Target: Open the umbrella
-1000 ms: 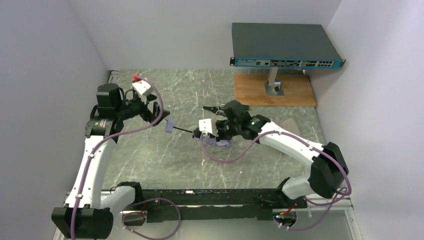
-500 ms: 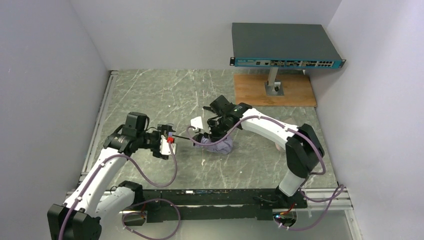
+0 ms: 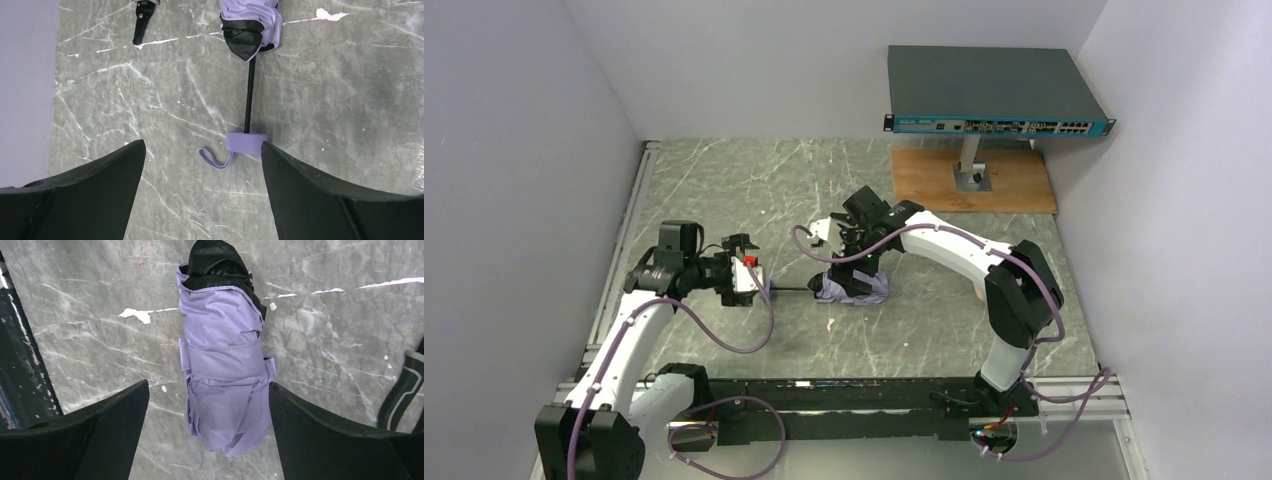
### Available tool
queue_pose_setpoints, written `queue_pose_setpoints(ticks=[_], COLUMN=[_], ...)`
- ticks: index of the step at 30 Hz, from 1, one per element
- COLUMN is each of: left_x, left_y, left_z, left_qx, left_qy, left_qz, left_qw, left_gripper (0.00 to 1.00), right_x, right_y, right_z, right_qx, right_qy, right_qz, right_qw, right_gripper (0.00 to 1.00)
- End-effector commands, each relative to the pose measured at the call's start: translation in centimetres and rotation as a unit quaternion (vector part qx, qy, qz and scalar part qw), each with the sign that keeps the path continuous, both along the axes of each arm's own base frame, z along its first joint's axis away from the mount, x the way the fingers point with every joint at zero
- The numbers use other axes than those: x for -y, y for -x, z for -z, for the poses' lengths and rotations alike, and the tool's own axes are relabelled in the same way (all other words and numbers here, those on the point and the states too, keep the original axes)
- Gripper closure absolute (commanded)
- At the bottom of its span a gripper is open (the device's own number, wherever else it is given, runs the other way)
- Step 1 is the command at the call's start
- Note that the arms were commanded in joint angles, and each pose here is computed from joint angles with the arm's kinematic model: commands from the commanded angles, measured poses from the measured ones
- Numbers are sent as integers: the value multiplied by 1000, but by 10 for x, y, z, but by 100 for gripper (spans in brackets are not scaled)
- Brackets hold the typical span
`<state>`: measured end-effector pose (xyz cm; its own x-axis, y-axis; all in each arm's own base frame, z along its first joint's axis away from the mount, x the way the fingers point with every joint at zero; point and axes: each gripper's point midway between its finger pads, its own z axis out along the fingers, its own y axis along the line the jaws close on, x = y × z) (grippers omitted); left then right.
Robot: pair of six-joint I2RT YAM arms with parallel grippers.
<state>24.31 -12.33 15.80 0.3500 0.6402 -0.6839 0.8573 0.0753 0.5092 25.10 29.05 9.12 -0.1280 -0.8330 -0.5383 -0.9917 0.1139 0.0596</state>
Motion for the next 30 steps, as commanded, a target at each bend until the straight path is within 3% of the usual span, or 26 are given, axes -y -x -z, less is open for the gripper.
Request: queue_pose_setpoints(ticks=[1,11,14,19,21,30], left_x=[9,7,6,15,23,51], left_y=[2,1,-2,-2,-5,-19], left_z=[-2,16,28,48,52,74], left_qx=[-4,-9,-8,-2,13,29], left_qy=[28,17,6,-24,-31,-86], left_qz=[27,37,35,55,63,77], left_qw=[999,999,999,998,997,993], left_gripper=[9,10,15,29,31,29], right_x=[-10,16,19,18,15,-1], right_y=[-2,-15,-14,-9,-7,8], right_z=[1,71,82,79,72,42], right_qx=[-25,8,13,29,30,-17], right_qy=[-12,73,77,50,38,-7], right_qz=[24,11,16,-8,-15,-30], right_qw=[999,997,997,998,999,999], right_gripper=[10,8,26,72,98,100])
